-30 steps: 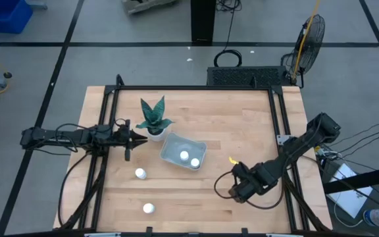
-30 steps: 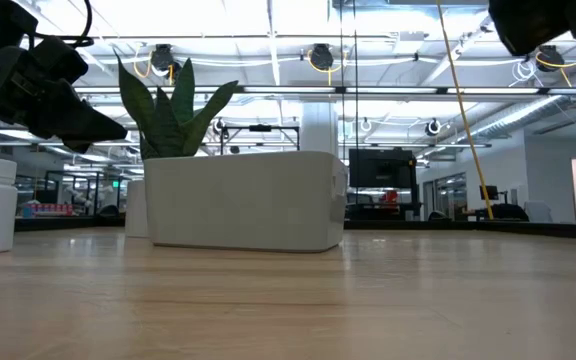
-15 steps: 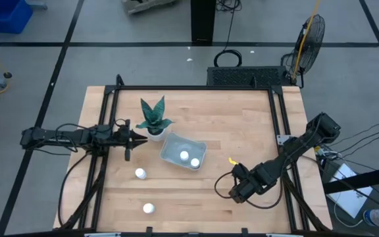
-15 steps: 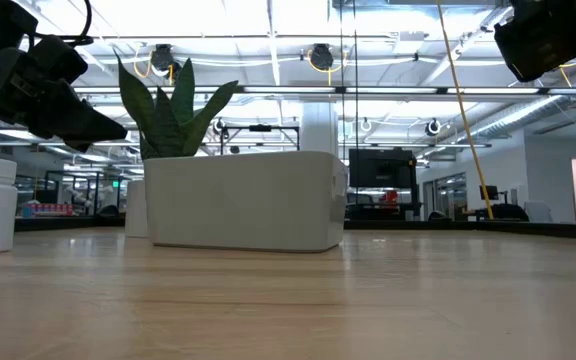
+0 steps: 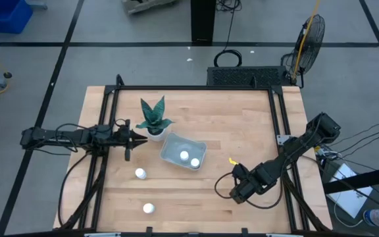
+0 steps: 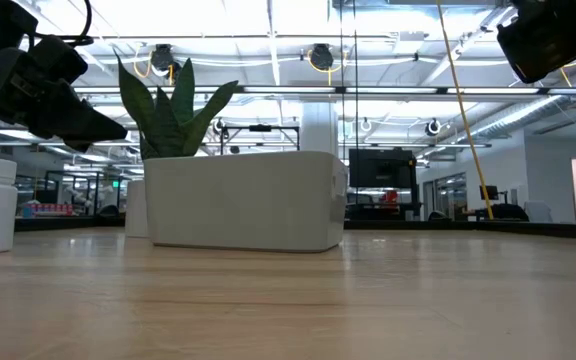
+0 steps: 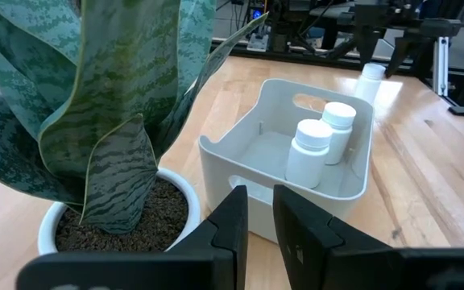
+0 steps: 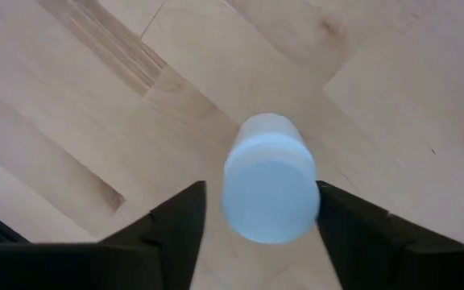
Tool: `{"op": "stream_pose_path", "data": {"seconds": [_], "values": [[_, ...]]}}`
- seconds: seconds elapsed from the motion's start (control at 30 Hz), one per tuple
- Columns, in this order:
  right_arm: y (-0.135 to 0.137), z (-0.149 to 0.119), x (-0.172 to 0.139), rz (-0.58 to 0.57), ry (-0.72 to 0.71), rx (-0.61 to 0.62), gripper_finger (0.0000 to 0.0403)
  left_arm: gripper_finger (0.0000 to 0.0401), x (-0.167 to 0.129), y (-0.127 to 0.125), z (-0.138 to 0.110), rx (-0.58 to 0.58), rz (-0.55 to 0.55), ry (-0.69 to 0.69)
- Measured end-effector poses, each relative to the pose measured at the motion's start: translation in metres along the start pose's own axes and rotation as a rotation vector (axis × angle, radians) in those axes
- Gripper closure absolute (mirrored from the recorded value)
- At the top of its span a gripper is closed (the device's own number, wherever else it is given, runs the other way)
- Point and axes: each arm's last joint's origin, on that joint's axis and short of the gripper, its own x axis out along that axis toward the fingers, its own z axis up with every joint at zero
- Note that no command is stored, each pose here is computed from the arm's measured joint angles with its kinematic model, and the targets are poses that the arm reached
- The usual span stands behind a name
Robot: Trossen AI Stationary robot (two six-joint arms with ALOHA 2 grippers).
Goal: Pick and place pill bottles into a basket
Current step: Put the white pill bottle into the gray bin
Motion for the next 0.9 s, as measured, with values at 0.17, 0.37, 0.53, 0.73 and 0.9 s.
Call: {"op": "stream_pose_path", "data": {"seconds": [0.17, 0.37, 0.53, 0.73, 0.9], "values": [[0.000, -0.001, 0.000, 0.006, 0.019, -0.036, 0.0261, 0.0336, 0.000, 0.000, 0.000, 0.000, 0.000, 0.000], [0.003, 0.002, 0.000, 0.022, -0.058, -0.110, 0.0261, 0.0336, 0.000, 0.000, 0.000, 0.000, 0.000, 0.001], [0.003, 0.008, 0.000, 0.026, -0.112, -0.154, 0.0261, 0.0336, 0.000, 0.000, 0.000, 0.001, 0.000, 0.000], [0.006, 0.028, -0.004, 0.058, -0.198, -0.226, 0.0261, 0.0336, 0.000, 0.000, 0.000, 0.001, 0.001, 0.000], [0.005, 0.044, -0.015, 0.096, -0.253, -0.279, 0.0261, 0.0336, 0.000, 0.000, 0.000, 0.006, 0.000, 0.000]]}}
